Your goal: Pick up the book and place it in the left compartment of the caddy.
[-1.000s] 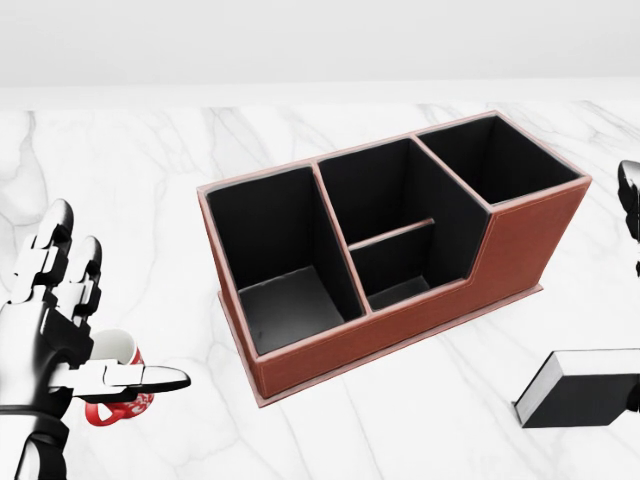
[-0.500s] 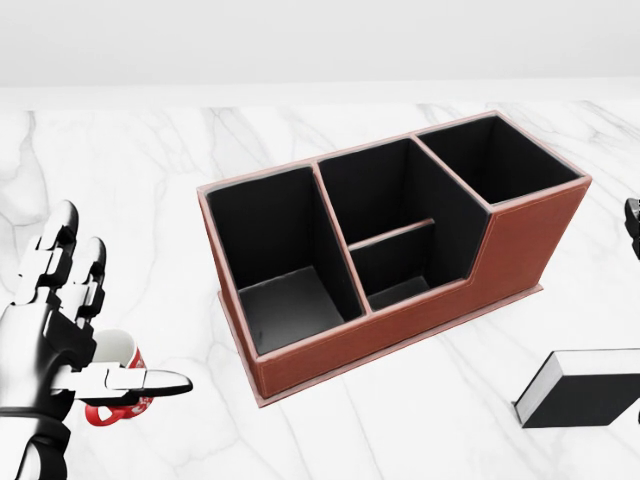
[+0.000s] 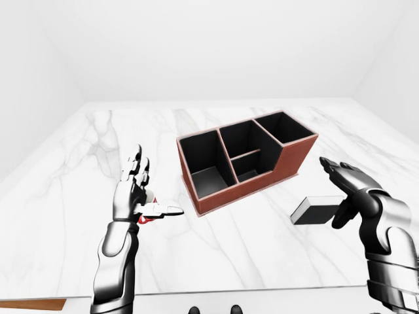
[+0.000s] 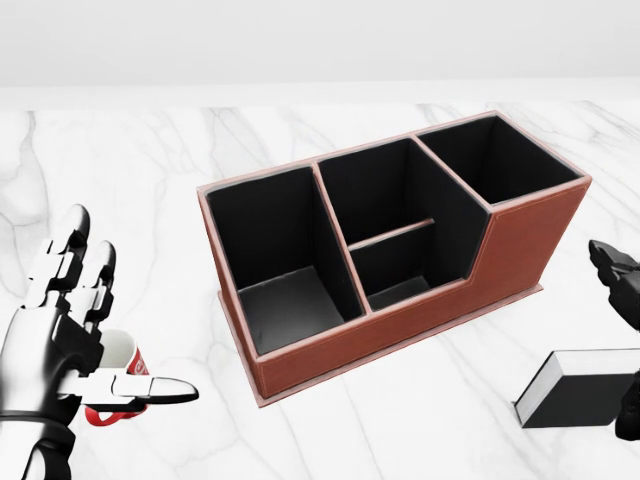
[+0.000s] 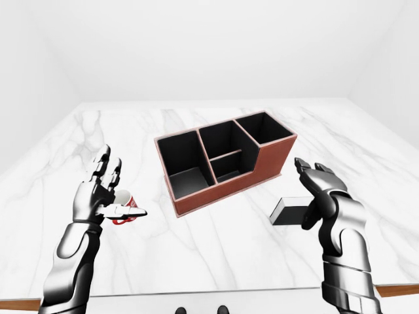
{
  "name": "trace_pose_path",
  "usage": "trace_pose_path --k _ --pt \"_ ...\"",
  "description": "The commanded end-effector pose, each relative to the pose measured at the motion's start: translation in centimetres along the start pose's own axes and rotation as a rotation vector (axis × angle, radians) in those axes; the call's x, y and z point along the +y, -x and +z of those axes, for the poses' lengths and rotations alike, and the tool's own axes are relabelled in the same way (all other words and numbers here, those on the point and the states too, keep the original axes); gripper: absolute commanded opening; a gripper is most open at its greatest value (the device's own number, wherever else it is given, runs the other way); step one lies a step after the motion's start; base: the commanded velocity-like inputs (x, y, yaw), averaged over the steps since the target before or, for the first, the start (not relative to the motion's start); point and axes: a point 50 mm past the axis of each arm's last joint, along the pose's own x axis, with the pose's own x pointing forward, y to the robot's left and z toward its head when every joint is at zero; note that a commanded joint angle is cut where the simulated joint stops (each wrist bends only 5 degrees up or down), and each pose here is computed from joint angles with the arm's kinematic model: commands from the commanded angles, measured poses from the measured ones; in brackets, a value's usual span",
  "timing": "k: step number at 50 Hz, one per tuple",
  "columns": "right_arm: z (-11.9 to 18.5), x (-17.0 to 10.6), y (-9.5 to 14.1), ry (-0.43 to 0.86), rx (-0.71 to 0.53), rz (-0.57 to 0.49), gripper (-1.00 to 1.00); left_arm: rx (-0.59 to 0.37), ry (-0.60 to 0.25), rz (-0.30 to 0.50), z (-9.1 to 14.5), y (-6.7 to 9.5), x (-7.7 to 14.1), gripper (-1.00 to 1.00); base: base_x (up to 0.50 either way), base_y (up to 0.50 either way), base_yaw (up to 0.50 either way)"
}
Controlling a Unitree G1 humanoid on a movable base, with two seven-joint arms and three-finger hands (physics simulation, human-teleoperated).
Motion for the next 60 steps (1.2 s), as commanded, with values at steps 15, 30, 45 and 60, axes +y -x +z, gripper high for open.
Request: trace_pose_path --k 15,30,45,60 --pt "3.1 2.8 -3.7 -0.009 -0.071 0.197 1.00 0.008 -0.004 -0.024 -0.2 0.2 -0.3 1.00 0.00 0.00 0.00" --pt "0.4 4.6 -4.4 0.169 0.084 0.306 1.00 0.020 -0.007 -0.037 -0.4 0.2 -0.5 1.00 0.00 0.00 0.00" --pt "0.6 3.9 -4.4 0.308 0.164 0.261 1.00 0.006 -0.013 -0.046 0.0 0.8 -0.6 1.00 0.00 0.00 0.00" --pt "1.7 3.7 -5.6 0.416 0.144 0.158 1.00 0.007 -0.016 -0.049 0.0 0.8 -0.6 1.00 0.00 0.00 0.00"
